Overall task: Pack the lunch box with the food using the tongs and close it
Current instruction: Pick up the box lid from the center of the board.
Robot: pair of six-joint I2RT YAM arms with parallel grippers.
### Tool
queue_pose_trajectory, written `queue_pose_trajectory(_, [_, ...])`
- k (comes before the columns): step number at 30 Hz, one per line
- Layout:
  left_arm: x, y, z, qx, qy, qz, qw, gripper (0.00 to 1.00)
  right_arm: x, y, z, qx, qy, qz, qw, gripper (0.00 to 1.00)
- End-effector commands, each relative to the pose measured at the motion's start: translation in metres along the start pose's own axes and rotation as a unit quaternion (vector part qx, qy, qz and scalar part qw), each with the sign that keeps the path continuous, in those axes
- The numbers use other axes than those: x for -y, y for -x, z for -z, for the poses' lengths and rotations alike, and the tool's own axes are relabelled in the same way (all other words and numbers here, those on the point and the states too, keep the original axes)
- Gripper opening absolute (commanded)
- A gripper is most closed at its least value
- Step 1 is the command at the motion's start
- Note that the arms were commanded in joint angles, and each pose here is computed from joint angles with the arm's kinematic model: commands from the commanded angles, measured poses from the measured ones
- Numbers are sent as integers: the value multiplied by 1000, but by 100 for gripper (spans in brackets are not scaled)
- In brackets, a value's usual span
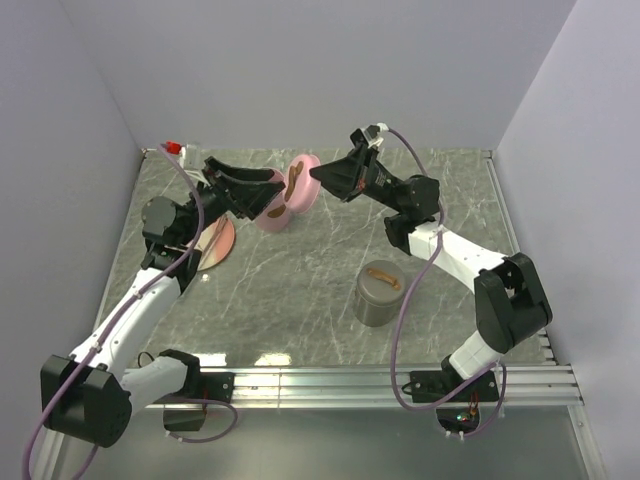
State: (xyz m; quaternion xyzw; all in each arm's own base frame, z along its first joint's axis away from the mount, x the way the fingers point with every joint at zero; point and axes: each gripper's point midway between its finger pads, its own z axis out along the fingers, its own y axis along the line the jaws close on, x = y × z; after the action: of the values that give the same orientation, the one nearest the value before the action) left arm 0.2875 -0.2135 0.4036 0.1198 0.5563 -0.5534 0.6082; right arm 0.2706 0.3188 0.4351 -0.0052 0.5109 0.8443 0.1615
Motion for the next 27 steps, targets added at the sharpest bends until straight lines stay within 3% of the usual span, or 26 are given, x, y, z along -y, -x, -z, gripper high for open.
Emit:
queue_pose_trajectory(1, [6, 8, -6, 14, -9, -17, 1000, 75, -39, -15, -4, -11, 53, 30, 998, 0])
queue_pose_trajectory(11, [17, -4, -9, 0, -40, -16, 999, 63, -30, -17, -7, -8, 52, 4, 999, 0])
queue_pose_trajectory(27, [25, -12, -11, -10, -47, 2, 999, 58, -18, -18, -9, 6, 55, -24, 998, 0])
